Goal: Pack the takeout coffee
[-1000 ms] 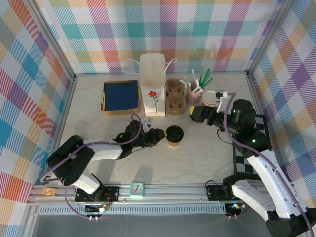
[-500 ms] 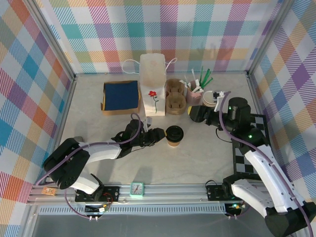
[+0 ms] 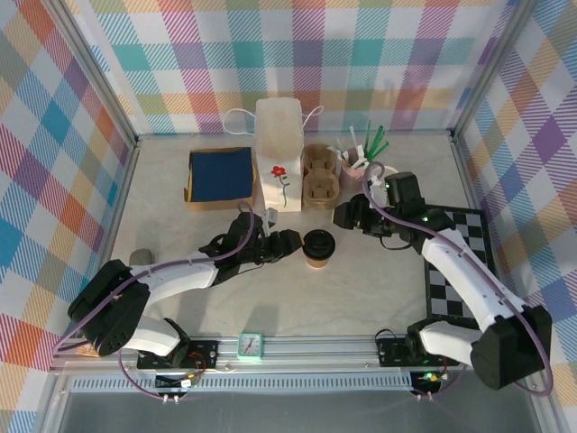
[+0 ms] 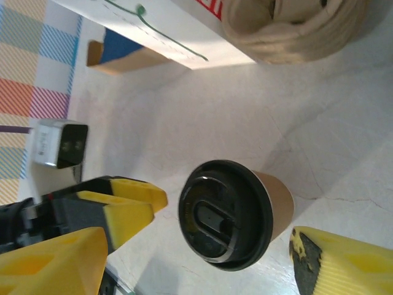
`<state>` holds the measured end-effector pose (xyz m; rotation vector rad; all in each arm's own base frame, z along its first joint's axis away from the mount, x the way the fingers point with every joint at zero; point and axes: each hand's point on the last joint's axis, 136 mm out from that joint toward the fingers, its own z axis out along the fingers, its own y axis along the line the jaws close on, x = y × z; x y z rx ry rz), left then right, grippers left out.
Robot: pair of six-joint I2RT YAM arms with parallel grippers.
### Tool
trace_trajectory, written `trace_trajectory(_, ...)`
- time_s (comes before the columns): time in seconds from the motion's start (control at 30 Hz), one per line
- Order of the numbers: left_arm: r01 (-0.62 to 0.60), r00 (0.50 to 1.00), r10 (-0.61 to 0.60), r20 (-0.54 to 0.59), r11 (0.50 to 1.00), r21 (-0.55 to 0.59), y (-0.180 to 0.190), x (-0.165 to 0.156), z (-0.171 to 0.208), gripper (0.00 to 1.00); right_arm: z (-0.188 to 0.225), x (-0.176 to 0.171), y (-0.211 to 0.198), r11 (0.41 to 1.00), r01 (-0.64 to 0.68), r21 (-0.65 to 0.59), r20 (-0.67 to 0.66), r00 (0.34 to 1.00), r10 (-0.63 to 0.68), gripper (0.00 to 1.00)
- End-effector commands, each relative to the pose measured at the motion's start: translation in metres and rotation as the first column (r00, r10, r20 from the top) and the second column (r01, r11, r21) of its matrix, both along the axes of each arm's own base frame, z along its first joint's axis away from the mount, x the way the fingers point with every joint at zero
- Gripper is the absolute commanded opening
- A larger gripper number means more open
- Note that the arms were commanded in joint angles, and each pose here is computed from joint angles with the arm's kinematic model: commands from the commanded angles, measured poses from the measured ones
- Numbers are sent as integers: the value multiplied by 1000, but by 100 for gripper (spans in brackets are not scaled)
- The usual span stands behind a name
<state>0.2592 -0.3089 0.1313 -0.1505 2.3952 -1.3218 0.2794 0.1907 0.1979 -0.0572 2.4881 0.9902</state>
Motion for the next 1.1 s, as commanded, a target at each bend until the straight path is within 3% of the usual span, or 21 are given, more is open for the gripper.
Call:
trace_trajectory(0.0,28,999,-29,25,999,24,-10,-3,8,49,-13,-1,4,999,-46,-4,-36,998,46,76)
trace_trajectory(0.4,57,998,-58,11,996,70,-21,-5,1,51,-52,6,17,994,-111,3,-129,985,111,68)
trace_trajectory(1.07,75,997,-73,-21,990,120,-28,-7,-19,51,-81,4,30,985,-173,-24,-184,969,165,63)
